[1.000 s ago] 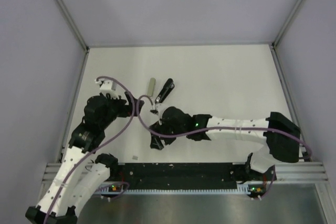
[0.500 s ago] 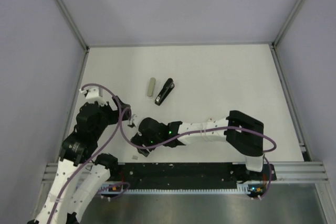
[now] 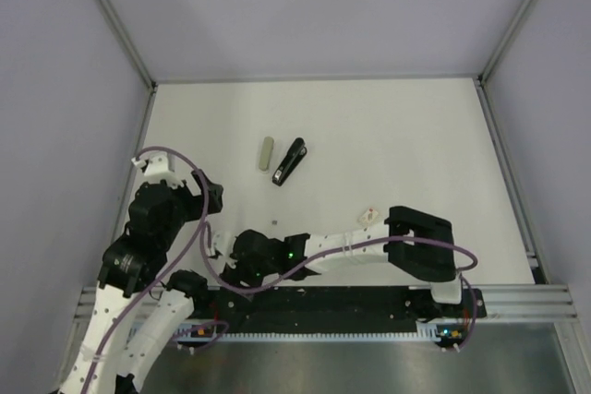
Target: Unload the staples from the stapler
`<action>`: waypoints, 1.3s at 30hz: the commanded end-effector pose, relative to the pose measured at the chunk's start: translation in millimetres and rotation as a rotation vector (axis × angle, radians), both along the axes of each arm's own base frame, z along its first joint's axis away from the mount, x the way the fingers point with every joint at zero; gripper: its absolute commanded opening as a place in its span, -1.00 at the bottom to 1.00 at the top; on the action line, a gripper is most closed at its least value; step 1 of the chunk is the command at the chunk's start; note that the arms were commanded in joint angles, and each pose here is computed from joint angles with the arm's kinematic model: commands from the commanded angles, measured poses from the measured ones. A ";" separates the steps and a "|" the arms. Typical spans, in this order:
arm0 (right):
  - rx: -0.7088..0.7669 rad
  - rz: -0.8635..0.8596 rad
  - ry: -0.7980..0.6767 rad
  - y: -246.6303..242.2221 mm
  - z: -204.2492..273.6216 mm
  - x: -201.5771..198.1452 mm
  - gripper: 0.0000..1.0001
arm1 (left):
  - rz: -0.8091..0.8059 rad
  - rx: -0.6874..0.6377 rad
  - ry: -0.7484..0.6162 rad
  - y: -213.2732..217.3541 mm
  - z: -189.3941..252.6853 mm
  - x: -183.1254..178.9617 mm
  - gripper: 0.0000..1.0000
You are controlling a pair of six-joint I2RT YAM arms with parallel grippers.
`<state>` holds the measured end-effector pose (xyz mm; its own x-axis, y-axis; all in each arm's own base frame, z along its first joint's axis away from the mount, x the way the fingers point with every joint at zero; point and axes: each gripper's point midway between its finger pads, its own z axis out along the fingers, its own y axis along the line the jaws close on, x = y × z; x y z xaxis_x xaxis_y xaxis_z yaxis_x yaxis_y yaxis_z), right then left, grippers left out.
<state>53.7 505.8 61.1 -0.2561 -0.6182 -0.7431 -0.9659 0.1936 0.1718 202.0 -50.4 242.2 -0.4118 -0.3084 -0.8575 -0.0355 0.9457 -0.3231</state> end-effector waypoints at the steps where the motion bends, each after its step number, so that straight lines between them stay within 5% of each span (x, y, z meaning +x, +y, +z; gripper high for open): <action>1: 0.140 0.086 -0.063 10.7 34.7 -22.7 0.34 | -0.003 -0.005 -0.062 -1.7 23.2 7.1 0.97; 7: 0.199 0.051 -0.105 -7.5 57.5 -16.5 0.36 | -0.003 0.004 -0.077 -1.0 29.5 9.2 0.97; 39: 0.159 0.047 -0.305 21.4 -1.7 12.9 0.33 | -0.121 -0.018 -0.038 -27.5 25.7 23.1 0.97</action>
<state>63.9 504.2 39.5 -0.0025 -0.5607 -0.8280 -0.9868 0.1355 -0.0887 217.7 -72.3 248.8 -0.4642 -0.2587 -0.8471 0.0548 0.9462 -0.3190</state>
